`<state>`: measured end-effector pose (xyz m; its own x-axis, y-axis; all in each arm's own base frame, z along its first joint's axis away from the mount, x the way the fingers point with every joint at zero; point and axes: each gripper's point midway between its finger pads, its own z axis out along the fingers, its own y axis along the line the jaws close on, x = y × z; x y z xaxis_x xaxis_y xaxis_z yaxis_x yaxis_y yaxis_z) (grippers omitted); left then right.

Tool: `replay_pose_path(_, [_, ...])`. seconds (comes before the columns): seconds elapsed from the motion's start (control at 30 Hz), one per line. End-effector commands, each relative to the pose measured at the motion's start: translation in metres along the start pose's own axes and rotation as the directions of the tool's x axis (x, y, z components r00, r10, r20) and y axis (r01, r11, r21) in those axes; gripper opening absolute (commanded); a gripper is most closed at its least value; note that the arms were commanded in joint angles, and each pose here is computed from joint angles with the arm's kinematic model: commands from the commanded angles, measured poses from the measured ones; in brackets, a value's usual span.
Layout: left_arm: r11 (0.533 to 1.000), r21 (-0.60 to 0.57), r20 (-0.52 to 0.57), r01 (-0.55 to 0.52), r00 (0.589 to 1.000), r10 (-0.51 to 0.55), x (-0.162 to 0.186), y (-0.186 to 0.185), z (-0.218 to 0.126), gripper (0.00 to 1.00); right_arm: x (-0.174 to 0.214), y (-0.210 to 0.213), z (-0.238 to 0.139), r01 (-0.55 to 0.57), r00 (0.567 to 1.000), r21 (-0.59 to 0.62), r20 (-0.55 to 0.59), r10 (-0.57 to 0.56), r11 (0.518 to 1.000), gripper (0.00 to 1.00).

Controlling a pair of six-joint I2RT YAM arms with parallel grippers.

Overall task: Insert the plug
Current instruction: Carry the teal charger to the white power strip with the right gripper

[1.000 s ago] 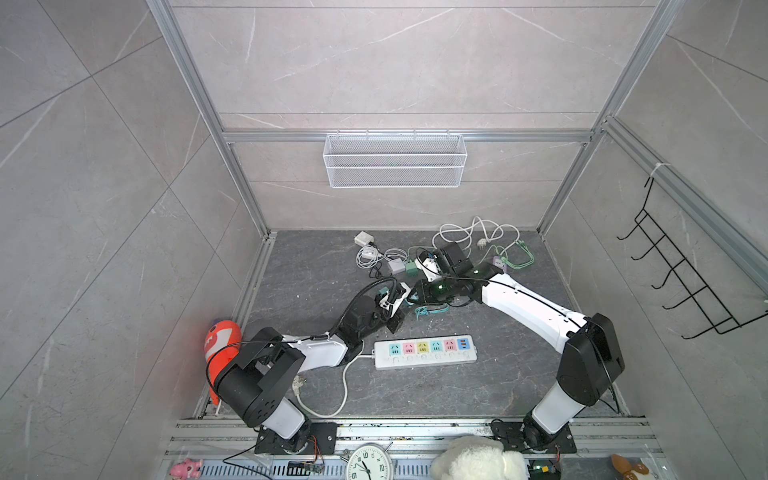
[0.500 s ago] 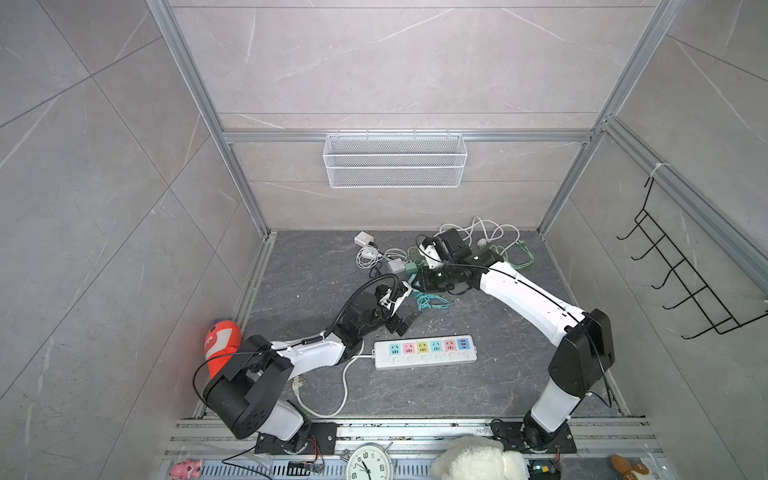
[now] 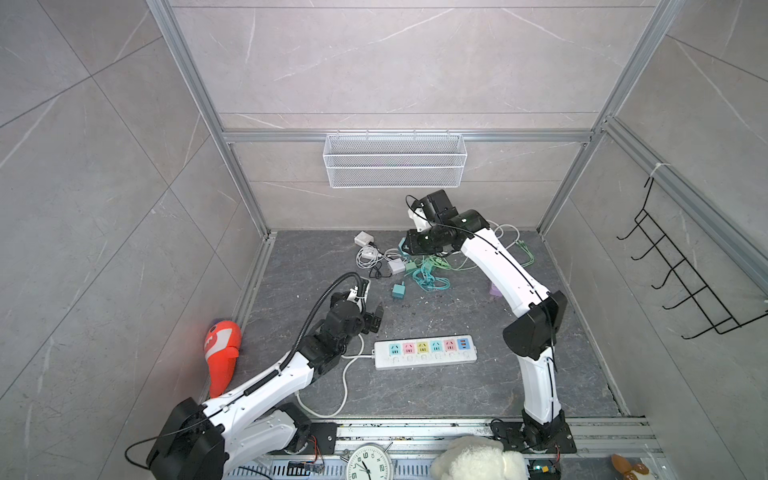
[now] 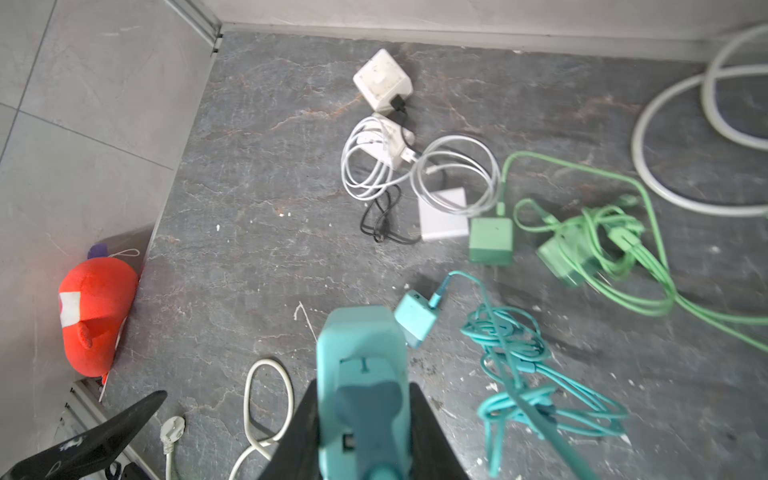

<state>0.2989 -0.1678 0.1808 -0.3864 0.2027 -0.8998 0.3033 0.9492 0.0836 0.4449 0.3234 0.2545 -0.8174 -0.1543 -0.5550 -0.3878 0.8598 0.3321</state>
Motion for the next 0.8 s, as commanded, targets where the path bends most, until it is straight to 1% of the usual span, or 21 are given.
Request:
replay_pose_path(0.0, [0.982, -0.164, -0.105, 0.097, 0.988, -0.115, 0.024, 0.032, -0.016, 1.00, 0.039, 0.025, 0.015, 0.060, 0.986, -0.035, -0.154, -0.065, 0.998, 0.17])
replay_pose_path(0.13, [0.973, -0.188, -0.148, 0.136, 0.975, -0.165, 0.039, 0.035, -0.021, 1.00, 0.079, 0.050, 0.030, 0.132, 0.956, -0.105, -0.249, -0.155, 0.986, 0.16])
replay_pose_path(0.23, [0.969, -0.200, -0.166, 0.147, 0.969, -0.182, 0.047, 0.037, -0.021, 1.00, 0.109, 0.055, 0.033, 0.197, 0.930, -0.136, -0.288, -0.229, 0.971, 0.15])
replay_pose_path(0.27, [0.968, -0.202, -0.173, 0.148, 0.968, -0.184, 0.049, 0.037, -0.021, 1.00, 0.121, 0.053, 0.032, 0.217, 0.921, -0.151, -0.297, -0.253, 0.964, 0.14])
replay_pose_path(0.33, [0.966, -0.208, -0.184, 0.151, 0.964, -0.190, 0.053, 0.038, -0.023, 1.00, 0.137, 0.051, 0.026, 0.257, 0.910, -0.191, -0.283, -0.304, 0.947, 0.11])
replay_pose_path(0.4, [0.964, -0.209, -0.185, 0.163, 0.962, -0.203, 0.057, 0.039, -0.025, 1.00, 0.154, 0.047, 0.016, 0.323, 0.891, -0.234, -0.253, -0.378, 0.917, 0.13])
replay_pose_path(0.47, [0.965, -0.193, -0.186, 0.180, 0.959, -0.216, 0.060, 0.037, -0.026, 1.00, 0.169, 0.041, 0.007, 0.377, 0.873, -0.241, -0.230, -0.430, 0.894, 0.15])
replay_pose_path(0.6, [0.966, -0.150, -0.211, 0.212, 0.947, -0.241, 0.068, 0.029, -0.029, 1.00, 0.189, 0.030, -0.005, 0.427, 0.860, -0.227, -0.198, -0.471, 0.875, 0.15])
replay_pose_path(0.63, [0.964, -0.154, -0.219, 0.218, 0.943, -0.249, 0.070, 0.029, -0.029, 1.00, 0.191, 0.029, -0.006, 0.434, 0.858, -0.226, -0.191, -0.476, 0.872, 0.15])
replay_pose_path(0.67, [0.964, -0.133, -0.245, 0.230, 0.935, -0.257, 0.074, 0.024, -0.029, 1.00, 0.193, 0.029, -0.006, 0.439, 0.857, -0.228, -0.186, -0.481, 0.869, 0.15])
replay_pose_path(0.77, [0.951, -0.172, -0.285, 0.256, 0.911, -0.297, 0.086, 0.027, -0.033, 1.00, 0.202, 0.027, 0.005, 0.480, 0.835, -0.208, -0.188, -0.517, 0.852, 0.18])
